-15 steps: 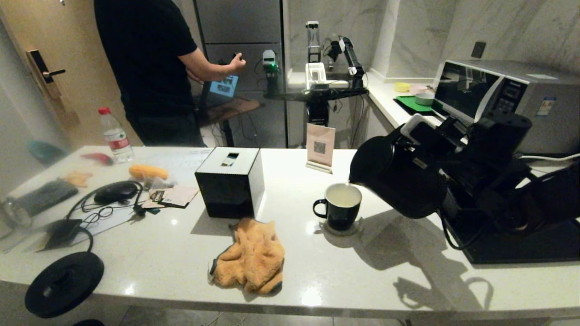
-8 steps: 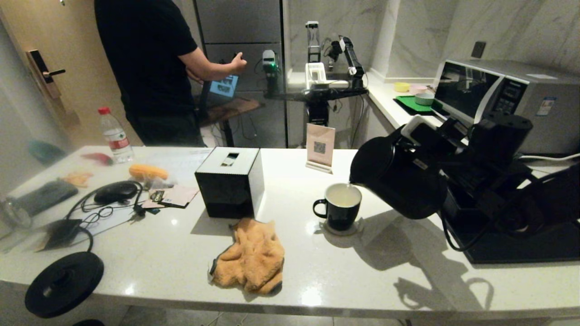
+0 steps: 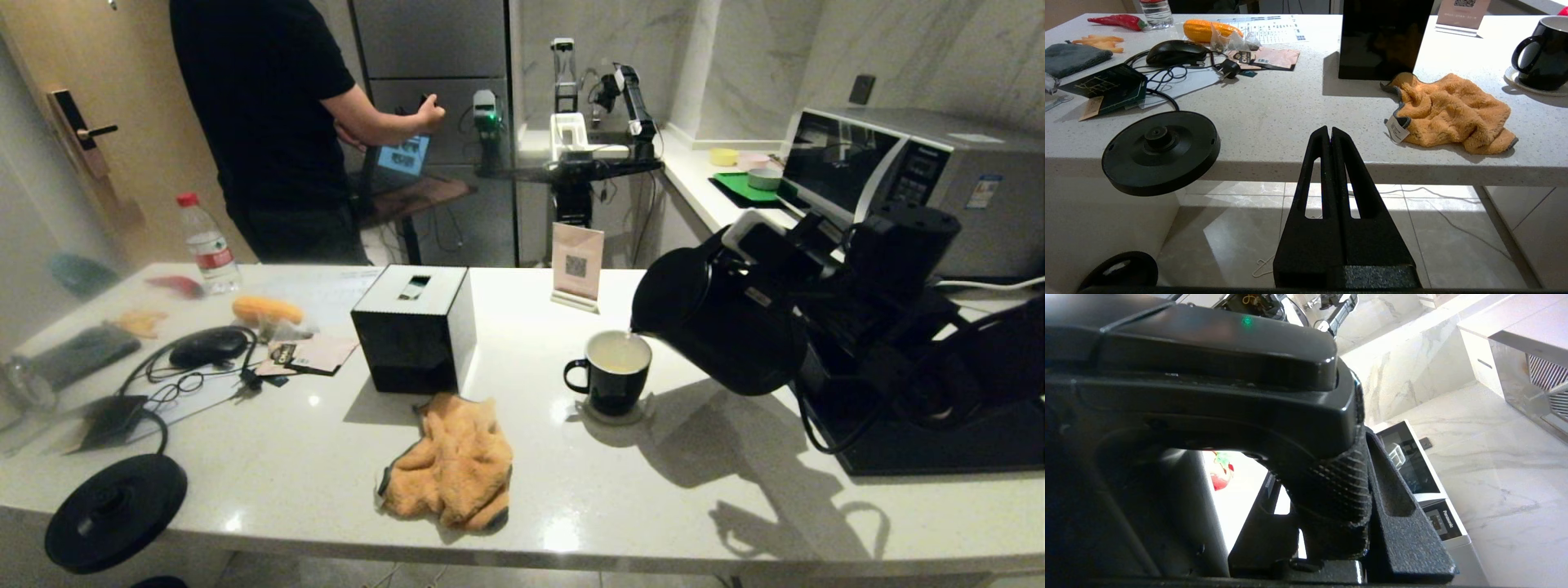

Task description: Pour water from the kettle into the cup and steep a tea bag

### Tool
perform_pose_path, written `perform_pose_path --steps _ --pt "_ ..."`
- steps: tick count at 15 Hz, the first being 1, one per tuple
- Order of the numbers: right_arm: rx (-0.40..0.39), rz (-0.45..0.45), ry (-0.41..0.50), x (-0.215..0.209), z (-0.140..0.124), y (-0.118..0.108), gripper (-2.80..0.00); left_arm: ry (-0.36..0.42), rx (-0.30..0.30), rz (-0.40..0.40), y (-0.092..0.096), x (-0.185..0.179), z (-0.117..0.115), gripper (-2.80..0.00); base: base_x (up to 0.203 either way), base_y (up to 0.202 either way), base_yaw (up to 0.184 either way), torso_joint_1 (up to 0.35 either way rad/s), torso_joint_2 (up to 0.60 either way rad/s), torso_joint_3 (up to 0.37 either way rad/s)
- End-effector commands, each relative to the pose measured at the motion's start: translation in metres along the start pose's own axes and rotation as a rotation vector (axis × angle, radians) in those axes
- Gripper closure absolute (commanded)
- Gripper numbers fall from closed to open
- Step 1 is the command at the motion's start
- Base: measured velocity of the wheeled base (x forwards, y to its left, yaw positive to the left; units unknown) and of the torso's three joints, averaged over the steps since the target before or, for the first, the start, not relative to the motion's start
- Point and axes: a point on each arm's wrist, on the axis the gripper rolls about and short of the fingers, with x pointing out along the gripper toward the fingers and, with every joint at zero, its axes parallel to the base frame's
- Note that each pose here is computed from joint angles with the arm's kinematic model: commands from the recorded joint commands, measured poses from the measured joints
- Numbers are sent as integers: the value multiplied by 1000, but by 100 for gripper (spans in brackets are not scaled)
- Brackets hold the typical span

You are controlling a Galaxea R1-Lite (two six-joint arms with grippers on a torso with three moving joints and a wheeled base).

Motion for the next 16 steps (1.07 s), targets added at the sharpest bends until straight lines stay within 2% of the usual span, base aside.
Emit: perform_pose_path --steps 1,5,11,16 --pt "4 -14 -9 0 1 -2 0 1 0 0 0 0 0 0 0 0 0 0 0 0" --pt "78 -29 -10 -3 3 -5 0 1 0 0 0 0 0 0 0 0 0 0 0 0" --pt "196 -58 58 -13 -3 -8 0 1 0 0 0 0 0 0 0 0 0 0 0 0" --pt "352 -109 92 -17 -3 -13 0 1 0 0 0 0 0 0 0 0 0 0 0 0"
